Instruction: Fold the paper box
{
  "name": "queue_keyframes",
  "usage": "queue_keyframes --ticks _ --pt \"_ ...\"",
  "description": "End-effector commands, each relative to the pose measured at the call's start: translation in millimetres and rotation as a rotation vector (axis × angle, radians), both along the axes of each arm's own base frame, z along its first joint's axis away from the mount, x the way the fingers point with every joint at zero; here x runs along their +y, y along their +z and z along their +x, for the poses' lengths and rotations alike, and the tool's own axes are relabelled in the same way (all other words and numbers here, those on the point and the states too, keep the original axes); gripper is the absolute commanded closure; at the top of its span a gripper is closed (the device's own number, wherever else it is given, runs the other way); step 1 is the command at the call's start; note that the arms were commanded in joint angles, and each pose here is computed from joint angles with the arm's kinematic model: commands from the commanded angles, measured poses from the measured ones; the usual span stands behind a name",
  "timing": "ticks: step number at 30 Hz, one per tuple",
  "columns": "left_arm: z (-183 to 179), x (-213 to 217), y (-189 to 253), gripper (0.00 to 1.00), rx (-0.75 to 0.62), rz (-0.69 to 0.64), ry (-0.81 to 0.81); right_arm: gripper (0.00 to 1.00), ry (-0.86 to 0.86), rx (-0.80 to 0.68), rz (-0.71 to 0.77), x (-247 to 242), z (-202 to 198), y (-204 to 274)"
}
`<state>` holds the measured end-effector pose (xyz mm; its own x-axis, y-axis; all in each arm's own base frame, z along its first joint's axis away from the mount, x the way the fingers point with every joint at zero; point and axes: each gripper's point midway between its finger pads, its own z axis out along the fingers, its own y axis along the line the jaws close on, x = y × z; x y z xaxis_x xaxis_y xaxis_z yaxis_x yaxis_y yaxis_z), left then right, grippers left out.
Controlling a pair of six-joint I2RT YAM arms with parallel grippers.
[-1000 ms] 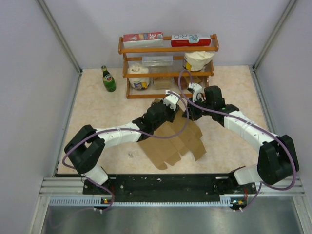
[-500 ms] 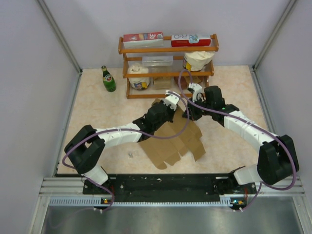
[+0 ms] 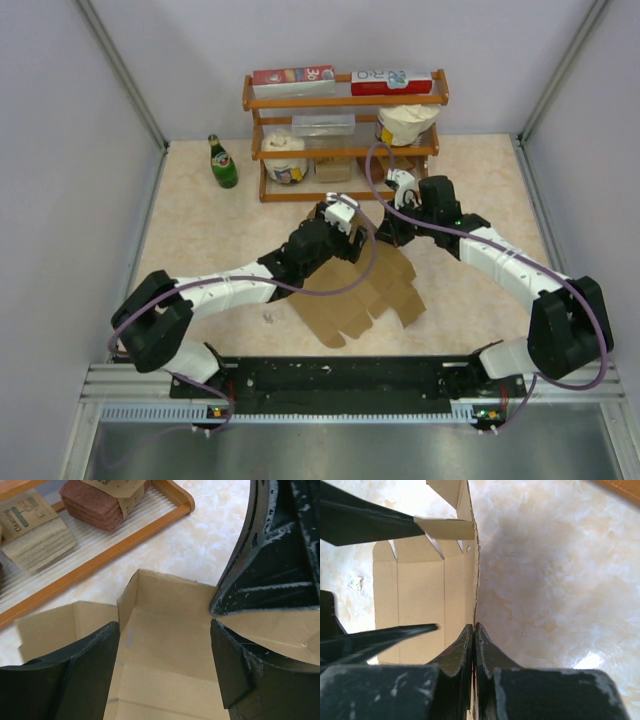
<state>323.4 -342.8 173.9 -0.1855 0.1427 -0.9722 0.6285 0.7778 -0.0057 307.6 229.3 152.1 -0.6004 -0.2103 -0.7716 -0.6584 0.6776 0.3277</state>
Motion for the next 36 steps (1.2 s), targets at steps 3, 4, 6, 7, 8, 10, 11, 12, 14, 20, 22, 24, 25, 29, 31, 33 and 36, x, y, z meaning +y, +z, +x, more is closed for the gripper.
queue_keyframes --ticks 3,4,6,7,8,10,11,12,14,20,22,24,25,29,31,33,36 --pt "-2.7 54.1 56.1 0.21 -0.062 -0.194 0.090 1.00 0.024 -0.049 0.015 5.4 1.8 11.0" --pt "0.0 66.4 51.2 0.21 -0.049 -0.200 0.113 1.00 0.025 -0.051 0.012 5.0 1.9 10.6" --pt "3.9 87.7 43.6 0.21 -0.013 -0.220 0.141 1.00 0.025 -0.047 0.004 3.8 0.8 9.6" --pt "5.9 96.8 37.6 0.21 0.012 -0.230 0.150 1.00 0.027 -0.047 -0.001 3.1 0.5 9.1" --pt "8.5 105.4 30.7 0.22 0.043 -0.241 0.156 1.00 0.031 -0.047 -0.004 3.0 0.1 9.4" --pt "10.2 115.9 12.3 0.21 0.111 -0.240 0.141 1.00 0.037 -0.047 -0.010 2.5 -0.8 9.6" --pt "9.2 115.3 6.0 0.17 0.132 -0.237 0.112 1.00 0.043 -0.047 -0.016 2.2 -1.1 9.9" --pt "7.0 113.6 -0.6 0.14 0.152 -0.230 0.083 1.00 0.047 -0.042 -0.019 2.1 -2.2 9.6" --pt "2.9 106.3 -10.1 0.09 0.176 -0.213 0.022 1.00 0.072 -0.052 -0.032 2.4 -3.2 10.8" --pt "-2.5 77.3 -36.0 0.07 0.259 -0.171 -0.159 1.00 0.102 -0.049 -0.023 4.8 -7.5 16.0" --pt "-3.0 70.9 -49.6 0.08 0.307 -0.138 -0.200 1.00 0.105 -0.053 -0.021 5.0 -8.0 16.9" --pt "0.1 70.1 -60.6 0.08 0.359 -0.105 -0.192 1.00 0.105 -0.053 -0.023 4.2 -8.1 16.9" --pt "0.7 70.2 -66.0 0.09 0.374 -0.095 -0.189 1.00 0.108 -0.050 -0.025 4.4 -8.9 15.2" --pt "4.2 73.5 -78.9 0.09 0.403 -0.065 -0.160 1.00 0.111 -0.053 -0.022 4.5 -8.9 16.5" --pt "5.4 75.6 -85.3 0.09 0.416 -0.048 -0.147 1.00 0.114 -0.049 -0.022 4.9 -9.0 15.1" --pt "5.8 75.9 -91.1 0.10 0.428 -0.034 -0.148 1.00 0.116 -0.047 -0.021 5.4 -9.0 14.8" --pt "3.9 73.0 -95.7 0.12 0.441 -0.038 -0.166 1.00 0.116 -0.044 -0.022 5.6 -8.5 13.4"
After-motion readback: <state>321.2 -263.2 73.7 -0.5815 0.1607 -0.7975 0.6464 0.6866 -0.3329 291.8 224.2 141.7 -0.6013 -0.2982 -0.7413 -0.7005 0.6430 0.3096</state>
